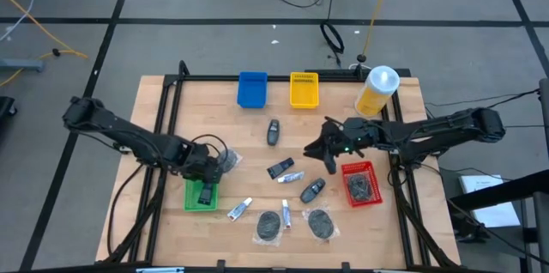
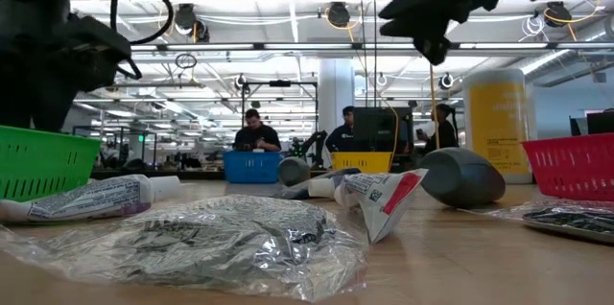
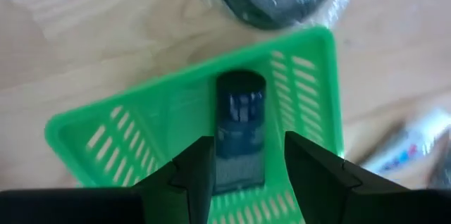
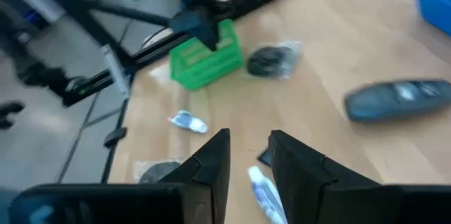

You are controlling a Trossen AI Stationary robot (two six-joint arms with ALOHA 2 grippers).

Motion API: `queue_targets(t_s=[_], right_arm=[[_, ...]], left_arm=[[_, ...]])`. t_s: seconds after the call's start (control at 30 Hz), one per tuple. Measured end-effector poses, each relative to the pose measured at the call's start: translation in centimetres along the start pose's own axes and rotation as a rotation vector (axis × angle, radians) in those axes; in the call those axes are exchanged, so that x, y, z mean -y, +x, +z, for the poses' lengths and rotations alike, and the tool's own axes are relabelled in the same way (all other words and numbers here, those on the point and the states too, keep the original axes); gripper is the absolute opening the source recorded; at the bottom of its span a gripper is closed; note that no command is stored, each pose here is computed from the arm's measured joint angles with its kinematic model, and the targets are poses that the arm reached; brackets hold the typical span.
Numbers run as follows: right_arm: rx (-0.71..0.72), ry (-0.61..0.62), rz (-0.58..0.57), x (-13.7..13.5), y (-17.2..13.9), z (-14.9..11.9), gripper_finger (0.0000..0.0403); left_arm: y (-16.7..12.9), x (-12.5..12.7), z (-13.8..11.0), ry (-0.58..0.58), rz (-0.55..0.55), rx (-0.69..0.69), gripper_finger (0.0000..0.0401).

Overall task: Pick & Place Travel size toiletries
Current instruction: Put the white toothpaste into the blue basket

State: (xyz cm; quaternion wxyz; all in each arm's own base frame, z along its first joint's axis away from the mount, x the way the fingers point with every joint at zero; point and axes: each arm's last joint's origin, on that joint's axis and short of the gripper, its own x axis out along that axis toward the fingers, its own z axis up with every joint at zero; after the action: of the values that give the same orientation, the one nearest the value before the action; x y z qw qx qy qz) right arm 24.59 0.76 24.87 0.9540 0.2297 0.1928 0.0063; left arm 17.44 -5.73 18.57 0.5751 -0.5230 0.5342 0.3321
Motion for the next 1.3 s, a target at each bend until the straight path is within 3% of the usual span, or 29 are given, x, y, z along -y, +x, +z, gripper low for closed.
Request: queue_targets(t_s=[0.13, 0.4, 0.7, 1.07, 1.3], right_arm=[[-0.035, -0.062, 0.037, 0.2, 1.4, -0.5, 0.0102], [-0.180, -0.132, 0.041, 1.3, 3.8, -2.7, 0.0159], [-0.319, -0.243, 0.034, 2.7, 6.1, -5.2, 0.0185], [-0.452, -0.201, 0.020, 4.1, 8.4, -8.2, 0.0185], [-0.454, -0.158, 0.015, 4.7, 9.6, -9.2, 0.0185]], left_arm=[[-1.2, 0.4, 0.1, 0.067, -0.059, 0.006, 0.0169], [-4.6, 1.0, 1.0, 0.203, -0.201, 0.192, 0.0170], [-6.9, 1.0, 2.5, 0.325, -0.260, 0.375, 0.0170], [-7.4, 1.8, 4.2, 0.383, -0.301, 0.488, 0.0170], [-7.5, 2.1, 4.8, 0.397, -0.312, 0.517, 0.0170]])
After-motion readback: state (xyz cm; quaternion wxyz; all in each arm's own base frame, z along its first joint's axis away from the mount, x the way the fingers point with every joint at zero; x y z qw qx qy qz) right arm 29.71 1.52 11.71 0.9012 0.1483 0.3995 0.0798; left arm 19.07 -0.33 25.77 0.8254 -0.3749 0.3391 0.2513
